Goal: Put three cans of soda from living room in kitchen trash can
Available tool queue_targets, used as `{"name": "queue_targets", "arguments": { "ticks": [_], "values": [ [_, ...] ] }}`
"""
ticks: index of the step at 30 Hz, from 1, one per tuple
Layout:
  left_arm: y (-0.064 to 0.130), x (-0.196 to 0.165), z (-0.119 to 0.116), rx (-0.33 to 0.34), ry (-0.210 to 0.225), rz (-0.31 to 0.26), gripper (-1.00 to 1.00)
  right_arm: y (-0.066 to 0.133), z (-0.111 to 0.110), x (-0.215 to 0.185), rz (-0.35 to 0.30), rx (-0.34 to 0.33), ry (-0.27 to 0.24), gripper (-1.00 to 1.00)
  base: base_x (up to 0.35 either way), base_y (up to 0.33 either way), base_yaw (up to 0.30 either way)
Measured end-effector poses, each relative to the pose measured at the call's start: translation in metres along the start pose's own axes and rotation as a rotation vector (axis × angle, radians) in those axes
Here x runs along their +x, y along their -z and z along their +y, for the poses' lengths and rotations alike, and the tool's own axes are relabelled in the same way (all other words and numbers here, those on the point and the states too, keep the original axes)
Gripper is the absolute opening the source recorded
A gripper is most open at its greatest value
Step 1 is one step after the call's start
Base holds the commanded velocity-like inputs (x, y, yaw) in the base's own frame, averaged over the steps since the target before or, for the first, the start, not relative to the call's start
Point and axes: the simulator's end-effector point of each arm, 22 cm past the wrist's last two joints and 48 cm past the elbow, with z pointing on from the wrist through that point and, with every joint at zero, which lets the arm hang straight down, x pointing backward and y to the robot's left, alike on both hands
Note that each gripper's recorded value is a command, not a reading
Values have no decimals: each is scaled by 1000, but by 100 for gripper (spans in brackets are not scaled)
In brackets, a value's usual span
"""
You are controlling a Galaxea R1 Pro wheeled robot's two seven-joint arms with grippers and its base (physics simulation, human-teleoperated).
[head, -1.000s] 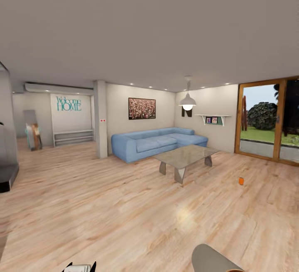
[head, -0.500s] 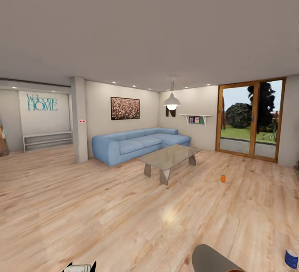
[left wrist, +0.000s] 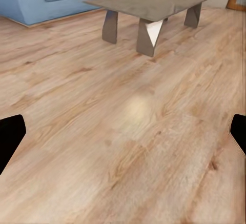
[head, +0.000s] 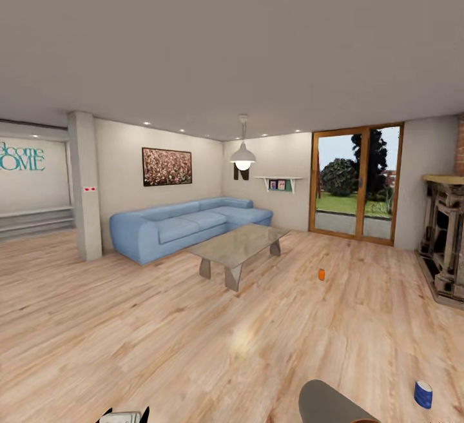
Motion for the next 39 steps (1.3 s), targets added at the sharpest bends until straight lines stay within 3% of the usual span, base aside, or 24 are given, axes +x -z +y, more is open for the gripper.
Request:
{"name": "queue_targets", "arguments": {
  "ticks": [21,39],
  "values": [
    [0,5,1,-1,0,12,100,0,0,4,11,0,3,-100,294,146,-236],
    [0,5,1,-1,-1,13,100,0,1,5,12,-2,5,-100,-3,98,-171]
  ]
}}
